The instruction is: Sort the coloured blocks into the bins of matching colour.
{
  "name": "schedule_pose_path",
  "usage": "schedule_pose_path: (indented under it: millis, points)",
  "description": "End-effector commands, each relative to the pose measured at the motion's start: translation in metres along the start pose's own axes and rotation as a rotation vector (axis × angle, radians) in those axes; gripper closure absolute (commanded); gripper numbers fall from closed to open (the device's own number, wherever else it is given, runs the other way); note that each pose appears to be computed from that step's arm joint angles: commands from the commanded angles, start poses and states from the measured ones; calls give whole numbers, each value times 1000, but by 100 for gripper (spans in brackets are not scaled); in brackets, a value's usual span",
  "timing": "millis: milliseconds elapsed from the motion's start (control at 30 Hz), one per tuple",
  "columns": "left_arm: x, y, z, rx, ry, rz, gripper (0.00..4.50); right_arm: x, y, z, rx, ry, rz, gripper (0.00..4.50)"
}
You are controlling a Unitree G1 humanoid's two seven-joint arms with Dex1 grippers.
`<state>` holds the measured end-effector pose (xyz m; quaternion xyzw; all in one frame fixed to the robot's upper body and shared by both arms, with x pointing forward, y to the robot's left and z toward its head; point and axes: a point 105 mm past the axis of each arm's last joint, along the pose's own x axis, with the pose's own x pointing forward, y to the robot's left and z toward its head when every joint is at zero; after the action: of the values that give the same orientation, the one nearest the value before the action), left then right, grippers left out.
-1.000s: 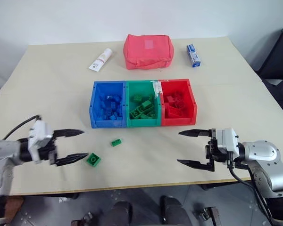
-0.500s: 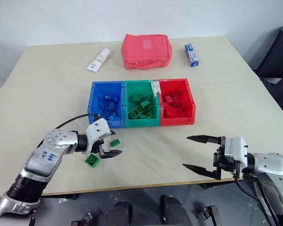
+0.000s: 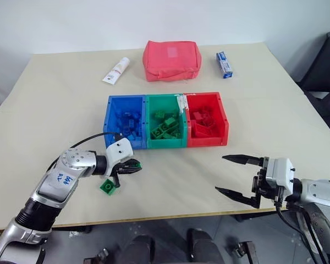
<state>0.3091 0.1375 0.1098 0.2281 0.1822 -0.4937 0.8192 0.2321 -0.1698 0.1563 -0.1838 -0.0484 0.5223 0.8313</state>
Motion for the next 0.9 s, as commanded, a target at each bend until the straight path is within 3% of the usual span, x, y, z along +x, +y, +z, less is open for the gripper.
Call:
schedule_pose_path:
  millis: [33,133,267,333,467,733,867,900]
  points:
    - [1,12,32,-7,-132,51,404,-4,-8,17,-25,-68,-103,0]
    - [6,24,91,22,-336,85,404,-13,-20,27,-4,-132,-257,0]
    - [21,37,136,48,-457,119,404,-19,-29,32,-2,-156,-358,0]
    - [32,41,152,54,-502,131,404,-19,-30,33,-6,-159,-376,0]
    - [55,49,155,39,-484,131,404,-17,-29,35,-8,-164,-385,0]
    - [51,50,159,56,-529,90,143,-19,-25,36,-14,-156,-391,0]
    - [16,50,151,104,-625,63,16,-14,-26,36,-25,-154,-337,0]
    - [5,50,145,131,-629,58,3,-12,-26,37,-27,-153,-313,0]
